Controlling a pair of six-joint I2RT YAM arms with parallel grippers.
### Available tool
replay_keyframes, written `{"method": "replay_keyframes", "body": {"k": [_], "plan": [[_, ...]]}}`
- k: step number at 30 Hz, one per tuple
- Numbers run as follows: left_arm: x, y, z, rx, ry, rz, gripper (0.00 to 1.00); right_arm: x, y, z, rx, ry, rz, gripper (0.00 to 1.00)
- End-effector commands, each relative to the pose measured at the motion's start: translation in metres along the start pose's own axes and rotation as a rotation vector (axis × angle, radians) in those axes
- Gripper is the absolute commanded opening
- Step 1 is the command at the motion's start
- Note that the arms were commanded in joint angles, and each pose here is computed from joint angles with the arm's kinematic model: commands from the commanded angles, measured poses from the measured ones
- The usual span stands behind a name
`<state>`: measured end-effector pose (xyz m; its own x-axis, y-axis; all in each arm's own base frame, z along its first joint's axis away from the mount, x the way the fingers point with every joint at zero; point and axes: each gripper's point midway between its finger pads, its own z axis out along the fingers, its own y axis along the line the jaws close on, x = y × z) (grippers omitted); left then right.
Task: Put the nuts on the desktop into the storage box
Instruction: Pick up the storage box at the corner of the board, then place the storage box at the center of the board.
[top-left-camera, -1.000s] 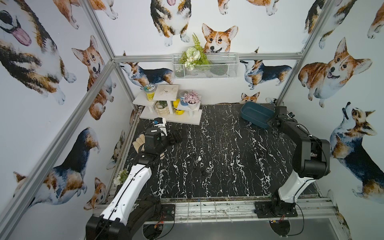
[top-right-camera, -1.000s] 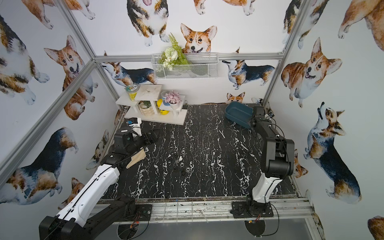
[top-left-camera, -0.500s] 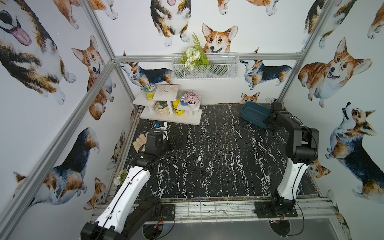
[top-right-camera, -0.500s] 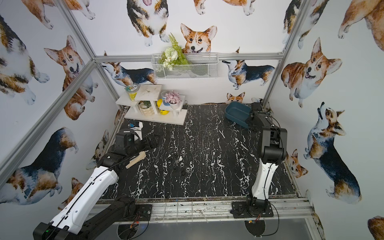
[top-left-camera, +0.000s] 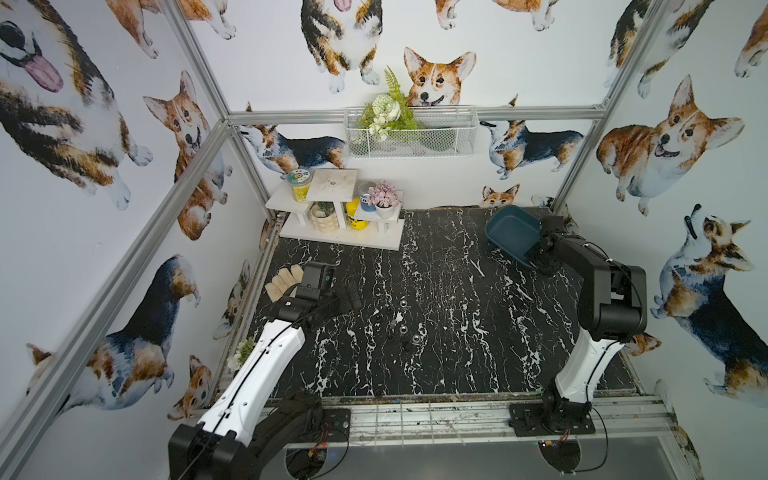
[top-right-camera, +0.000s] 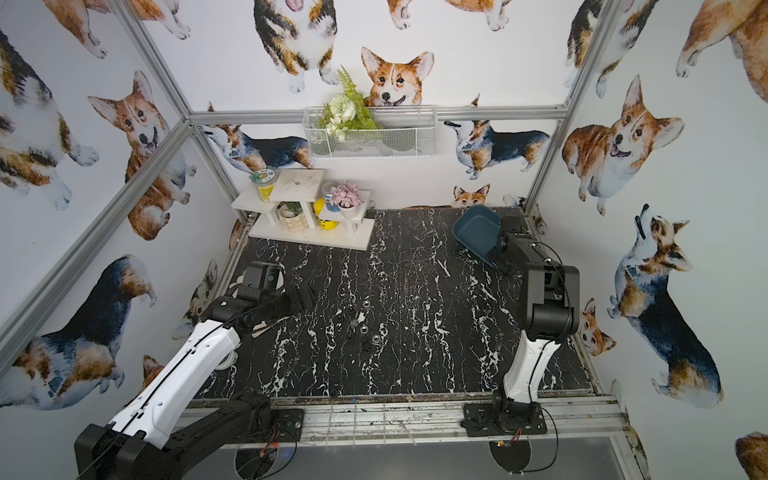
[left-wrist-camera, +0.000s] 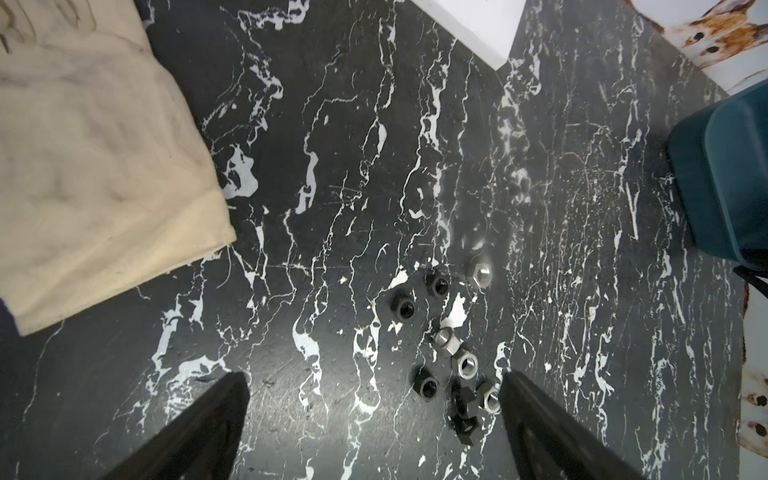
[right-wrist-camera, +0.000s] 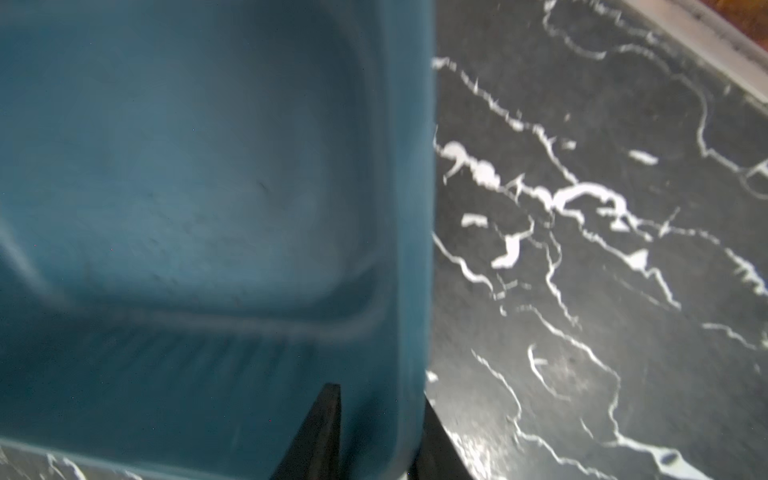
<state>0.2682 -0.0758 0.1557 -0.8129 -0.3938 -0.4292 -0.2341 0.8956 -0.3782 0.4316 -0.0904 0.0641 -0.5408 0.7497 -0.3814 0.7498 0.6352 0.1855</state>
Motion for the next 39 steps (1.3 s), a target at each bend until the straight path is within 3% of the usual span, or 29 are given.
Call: {"method": "replay_keyframes", "body": {"k": [1, 10, 12, 24, 29, 32, 38, 39], "plan": [[0.019, -0.001, -0.004, 0.009, 0.092, -0.035, 1.0, 0.023, 0.011, -0.008, -0.041, 0.039, -0.106, 0.3], [0.031, 0.001, -0.007, -0.02, 0.085, 0.022, 1.0, 0.086, 0.04, -0.033, -0.133, 0.101, -0.259, 0.25], [0.036, 0.001, -0.002, -0.019, 0.097, 0.023, 1.0, 0.095, 0.046, -0.039, -0.161, 0.107, -0.28, 0.19], [0.063, -0.001, -0.003, -0.032, 0.174, 0.134, 1.0, 0.154, 0.074, -0.067, -0.327, 0.2, -0.391, 0.21], [0.089, -0.006, -0.004, -0.023, 0.258, 0.181, 1.0, 0.155, 0.083, -0.072, -0.369, 0.213, -0.408, 0.3], [0.106, -0.015, -0.004, 0.003, 0.313, 0.249, 1.0, 0.147, 0.096, -0.086, -0.423, 0.182, -0.427, 0.41], [0.139, -0.024, -0.002, -0.045, 0.396, 0.38, 1.0, 0.12, 0.122, -0.135, -0.548, 0.054, -0.506, 0.56], [0.144, -0.023, -0.001, -0.06, 0.411, 0.396, 1.0, 0.118, 0.126, -0.144, -0.58, 0.033, -0.538, 0.64]]}}
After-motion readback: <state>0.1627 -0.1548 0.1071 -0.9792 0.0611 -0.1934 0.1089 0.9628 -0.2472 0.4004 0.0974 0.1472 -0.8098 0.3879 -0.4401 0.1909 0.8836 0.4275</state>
